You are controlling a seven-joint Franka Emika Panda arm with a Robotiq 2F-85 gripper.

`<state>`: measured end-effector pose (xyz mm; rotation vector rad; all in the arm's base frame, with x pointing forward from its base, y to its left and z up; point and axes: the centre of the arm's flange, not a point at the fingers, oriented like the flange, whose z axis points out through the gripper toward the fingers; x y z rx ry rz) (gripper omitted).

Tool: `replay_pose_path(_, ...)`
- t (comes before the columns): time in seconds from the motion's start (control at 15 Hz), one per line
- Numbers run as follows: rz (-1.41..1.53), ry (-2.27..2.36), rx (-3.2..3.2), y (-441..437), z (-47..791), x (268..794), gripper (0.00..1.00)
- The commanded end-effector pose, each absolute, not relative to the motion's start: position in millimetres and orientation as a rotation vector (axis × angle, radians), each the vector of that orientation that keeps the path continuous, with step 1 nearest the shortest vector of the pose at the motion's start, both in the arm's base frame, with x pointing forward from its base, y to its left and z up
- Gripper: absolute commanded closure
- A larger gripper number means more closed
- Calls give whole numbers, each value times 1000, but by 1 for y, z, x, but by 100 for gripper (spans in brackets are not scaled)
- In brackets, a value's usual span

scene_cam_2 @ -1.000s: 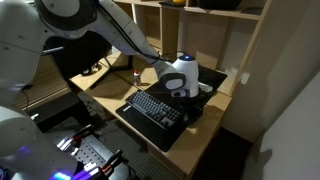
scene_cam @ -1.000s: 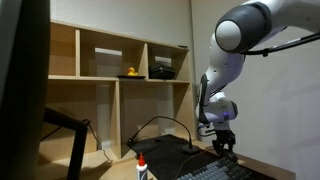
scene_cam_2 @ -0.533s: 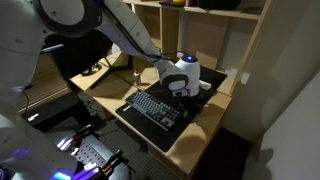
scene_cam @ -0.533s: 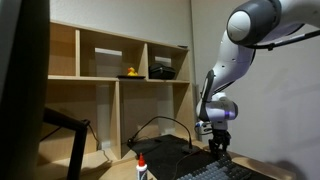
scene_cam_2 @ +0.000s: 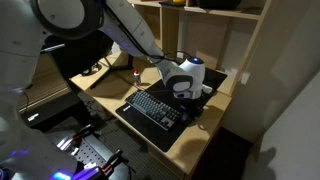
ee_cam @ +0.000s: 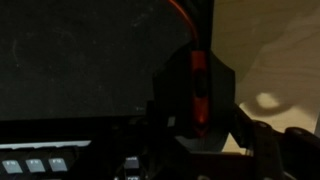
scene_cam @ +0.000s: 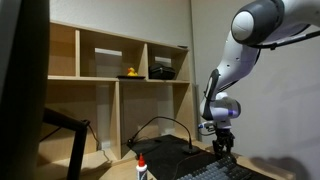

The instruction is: Move the mouse to the right side of the desk

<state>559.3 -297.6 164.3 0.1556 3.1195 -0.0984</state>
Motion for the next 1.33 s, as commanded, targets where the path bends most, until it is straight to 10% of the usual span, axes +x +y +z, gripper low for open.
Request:
replay_pose_path(0.0,-79,3244,177,-294,174,554,55)
replay_pose_path(0.53,-338,3403,435,-298,199,539,55)
replay_pose_path(0.67,-385,3393,566,-295,204,539,7)
replay_pose_path(1.27,-284,3223,709,-278,191,547,0)
